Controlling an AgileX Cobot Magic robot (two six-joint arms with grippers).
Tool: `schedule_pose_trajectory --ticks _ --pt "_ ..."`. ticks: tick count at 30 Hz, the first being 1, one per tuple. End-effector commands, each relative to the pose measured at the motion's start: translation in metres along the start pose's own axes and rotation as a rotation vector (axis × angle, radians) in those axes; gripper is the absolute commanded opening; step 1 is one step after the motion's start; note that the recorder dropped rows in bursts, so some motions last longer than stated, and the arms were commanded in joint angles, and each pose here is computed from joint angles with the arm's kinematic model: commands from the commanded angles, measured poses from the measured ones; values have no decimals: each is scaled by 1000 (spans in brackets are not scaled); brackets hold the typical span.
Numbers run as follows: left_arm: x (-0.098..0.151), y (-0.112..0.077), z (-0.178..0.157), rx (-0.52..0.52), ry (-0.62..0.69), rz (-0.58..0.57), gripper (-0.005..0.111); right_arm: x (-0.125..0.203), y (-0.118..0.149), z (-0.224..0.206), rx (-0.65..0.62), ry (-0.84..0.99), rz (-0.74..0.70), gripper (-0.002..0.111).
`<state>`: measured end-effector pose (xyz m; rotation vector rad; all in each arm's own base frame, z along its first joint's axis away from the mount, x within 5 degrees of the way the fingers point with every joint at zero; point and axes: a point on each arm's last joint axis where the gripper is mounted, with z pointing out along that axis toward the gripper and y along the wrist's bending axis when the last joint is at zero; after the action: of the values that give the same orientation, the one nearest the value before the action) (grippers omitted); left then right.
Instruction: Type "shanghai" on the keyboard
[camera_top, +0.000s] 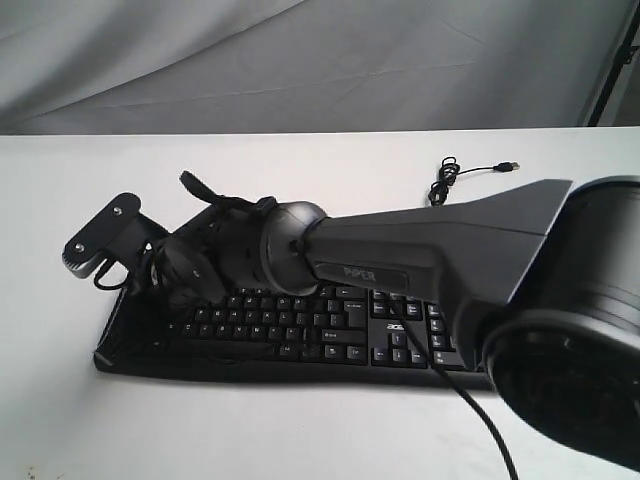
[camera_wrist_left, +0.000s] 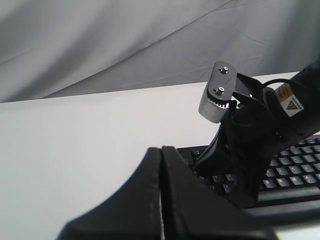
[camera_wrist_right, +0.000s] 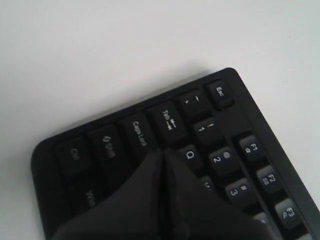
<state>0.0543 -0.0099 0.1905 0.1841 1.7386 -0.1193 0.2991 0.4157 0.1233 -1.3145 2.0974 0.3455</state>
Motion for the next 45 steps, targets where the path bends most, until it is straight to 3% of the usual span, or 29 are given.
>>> schedule_pose_trajectory --ticks 1,30,39,45 --pt "1 0 0 4 -4 -1 0 -4 4 0 -4 -25 -9 0" --pt "1 0 0 4 -4 -1 0 7 -3 12 4 4 -3 0" --pt "1 0 0 4 -4 -1 0 -13 -6 -21 15 -31 18 0" --pt "1 0 0 4 -4 -1 0 2 -7 -58 29 -14 64 0"
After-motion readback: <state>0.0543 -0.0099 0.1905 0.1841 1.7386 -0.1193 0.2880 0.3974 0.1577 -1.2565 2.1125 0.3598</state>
